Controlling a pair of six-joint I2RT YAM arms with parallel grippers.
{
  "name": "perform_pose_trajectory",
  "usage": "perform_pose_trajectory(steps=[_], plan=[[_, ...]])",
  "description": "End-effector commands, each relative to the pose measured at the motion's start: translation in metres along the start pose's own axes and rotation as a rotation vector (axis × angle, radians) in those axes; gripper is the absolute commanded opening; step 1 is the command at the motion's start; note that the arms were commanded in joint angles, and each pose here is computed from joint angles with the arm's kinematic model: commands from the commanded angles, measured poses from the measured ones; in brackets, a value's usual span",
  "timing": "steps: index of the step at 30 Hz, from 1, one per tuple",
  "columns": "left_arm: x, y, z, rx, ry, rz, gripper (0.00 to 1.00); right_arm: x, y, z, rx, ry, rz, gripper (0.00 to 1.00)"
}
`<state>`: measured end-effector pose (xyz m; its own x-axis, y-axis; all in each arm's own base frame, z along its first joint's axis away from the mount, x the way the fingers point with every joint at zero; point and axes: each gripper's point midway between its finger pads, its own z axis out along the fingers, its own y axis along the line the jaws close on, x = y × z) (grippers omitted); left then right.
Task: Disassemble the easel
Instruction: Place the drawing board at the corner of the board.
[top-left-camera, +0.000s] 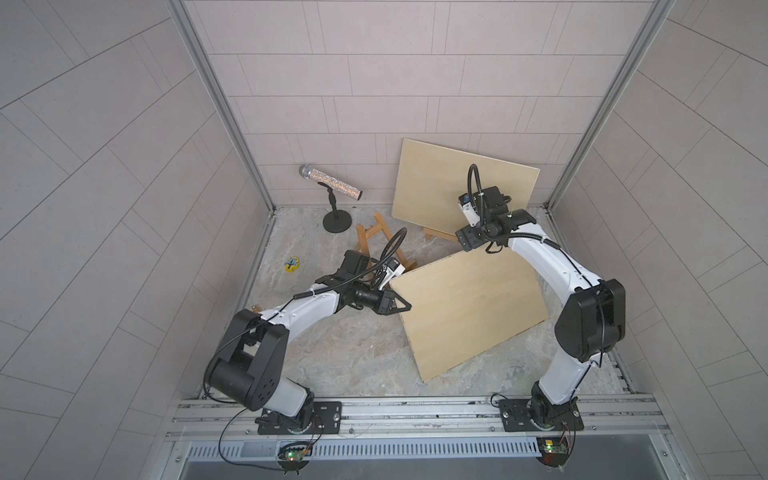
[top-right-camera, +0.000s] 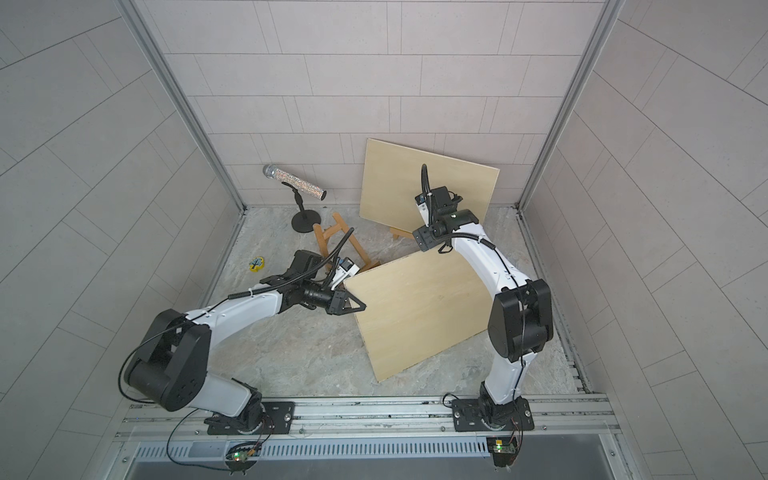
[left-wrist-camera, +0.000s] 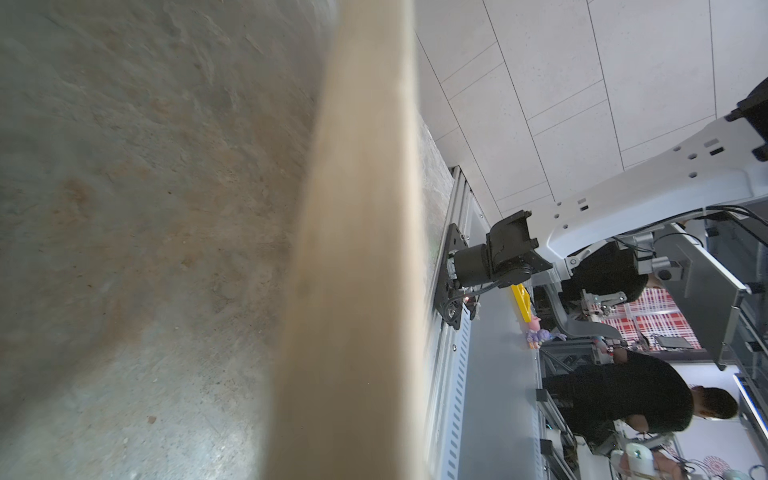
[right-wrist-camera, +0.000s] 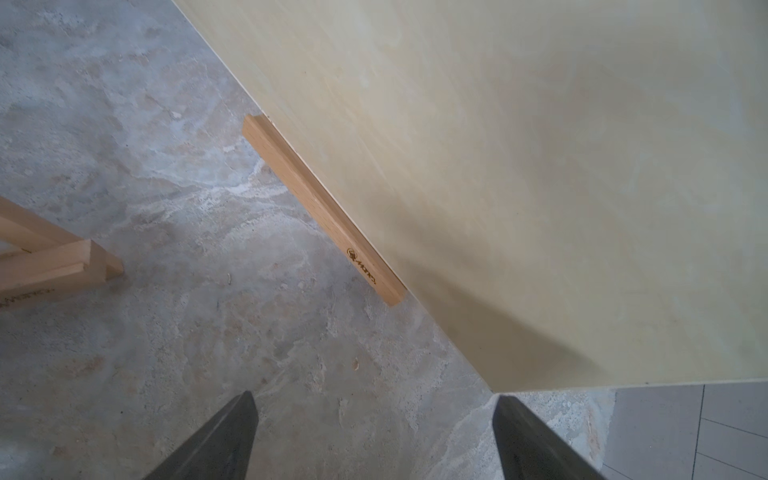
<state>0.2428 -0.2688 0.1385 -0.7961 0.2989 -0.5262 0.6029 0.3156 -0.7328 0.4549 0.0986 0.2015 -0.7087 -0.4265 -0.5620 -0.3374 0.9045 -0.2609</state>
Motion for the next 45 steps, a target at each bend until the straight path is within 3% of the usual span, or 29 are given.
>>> perform_pose_trajectory(steps=[1, 10, 20, 32, 39, 45], plan=[[-0.031, 0.034, -0.006, -0.196, -0.076, 0.142, 0.00, 0.057, 0.008, 0.004, -0.015, 0.184, -0.054, 0.93], [-0.043, 0.047, 0.010, -0.171, -0.050, 0.102, 0.00, 0.096, 0.006, 0.005, -0.020, 0.259, -0.019, 0.92], [-0.034, 0.063, 0.045, -0.147, 0.138, 0.079, 0.00, 0.119, -0.009, 0.007, -0.036, 0.284, 0.116, 0.92], [-0.018, 0.074, 0.075, -0.144, 0.337, 0.069, 0.00, 0.103, -0.037, -0.030, -0.027, 0.180, 0.398, 0.99], [-0.016, 0.079, 0.084, -0.140, 0.382, 0.055, 0.00, 0.093, -0.058, -0.064, -0.002, 0.070, 0.514, 0.99], [-0.016, 0.081, 0.095, -0.130, 0.414, 0.046, 0.00, 0.104, -0.036, -0.079, -0.105, 0.054, 0.591, 0.99]])
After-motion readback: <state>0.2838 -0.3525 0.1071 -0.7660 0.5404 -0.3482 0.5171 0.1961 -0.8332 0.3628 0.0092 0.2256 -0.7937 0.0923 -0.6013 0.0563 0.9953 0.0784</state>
